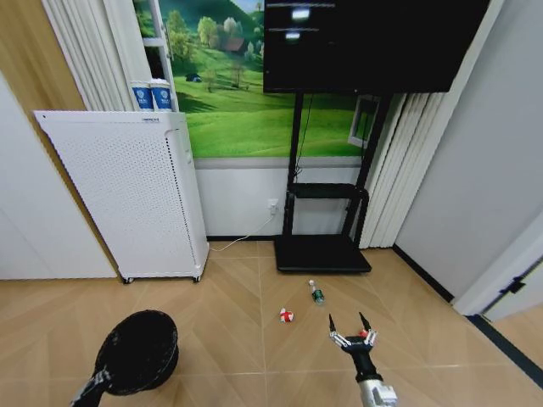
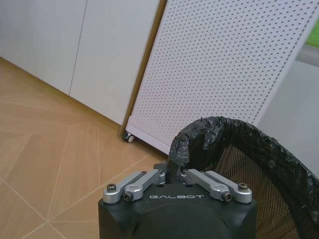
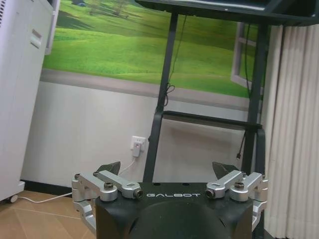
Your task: Pick up the trash bin and place the garbage on the floor into it.
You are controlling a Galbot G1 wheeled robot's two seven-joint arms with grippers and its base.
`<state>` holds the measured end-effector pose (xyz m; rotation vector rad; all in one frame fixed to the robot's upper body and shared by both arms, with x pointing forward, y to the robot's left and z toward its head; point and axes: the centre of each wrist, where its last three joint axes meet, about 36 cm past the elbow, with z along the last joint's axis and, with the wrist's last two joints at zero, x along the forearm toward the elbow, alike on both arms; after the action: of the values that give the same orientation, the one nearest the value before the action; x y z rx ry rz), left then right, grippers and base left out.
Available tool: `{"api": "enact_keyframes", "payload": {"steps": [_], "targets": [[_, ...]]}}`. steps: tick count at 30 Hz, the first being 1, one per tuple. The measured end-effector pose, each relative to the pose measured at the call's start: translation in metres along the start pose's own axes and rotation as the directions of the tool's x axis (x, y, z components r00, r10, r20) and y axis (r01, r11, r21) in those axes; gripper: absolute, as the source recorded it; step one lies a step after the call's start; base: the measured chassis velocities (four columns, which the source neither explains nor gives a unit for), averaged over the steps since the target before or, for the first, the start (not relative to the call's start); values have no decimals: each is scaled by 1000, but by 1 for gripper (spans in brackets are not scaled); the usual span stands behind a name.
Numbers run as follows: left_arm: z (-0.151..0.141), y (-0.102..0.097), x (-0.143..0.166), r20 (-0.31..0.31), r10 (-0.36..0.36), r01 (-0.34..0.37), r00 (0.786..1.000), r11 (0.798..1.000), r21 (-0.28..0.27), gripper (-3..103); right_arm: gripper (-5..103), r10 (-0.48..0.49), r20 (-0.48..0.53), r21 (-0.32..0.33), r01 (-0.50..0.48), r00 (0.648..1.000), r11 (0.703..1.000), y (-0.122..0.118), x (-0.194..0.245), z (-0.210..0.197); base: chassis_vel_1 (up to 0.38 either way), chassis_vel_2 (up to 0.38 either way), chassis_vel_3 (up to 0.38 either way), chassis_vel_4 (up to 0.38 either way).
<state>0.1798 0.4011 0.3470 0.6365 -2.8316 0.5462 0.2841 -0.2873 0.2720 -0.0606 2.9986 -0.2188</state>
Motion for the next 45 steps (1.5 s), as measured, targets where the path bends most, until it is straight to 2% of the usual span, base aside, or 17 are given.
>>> {"api": "enact_keyframes", "payload": {"steps": [4, 12, 23, 34, 45], "targets": [[1, -3, 13, 7, 12, -12, 1000, 1000, -25, 7, 100, -25, 6, -3, 25, 1000, 1000, 2, -8, 4, 0, 0, 0, 0], [21, -14, 32, 1, -8, 8, 1000, 1000, -17, 7, 100, -65, 10, -17, 65, 998, 998, 9, -18, 13, -123, 18, 123, -27], [26, -16, 37, 5, -14, 14, 1000, 1000, -13, 7, 100, -99, 7, -37, 99, 995, 994, 24, -17, 21, -410, 28, 385, -36], [31, -16, 39, 1, -18, 18, 1000, 1000, -7, 7, 100, -129, 21, -2, 129, 991, 992, 25, -12, 32, -440, 108, 439, -111], [39, -11, 54, -24, -15, 14, 1000, 999, -36, 7, 100, -128, 0, 17, 128, 992, 992, 31, 2, 28, -12, 80, -10, -52]]}}
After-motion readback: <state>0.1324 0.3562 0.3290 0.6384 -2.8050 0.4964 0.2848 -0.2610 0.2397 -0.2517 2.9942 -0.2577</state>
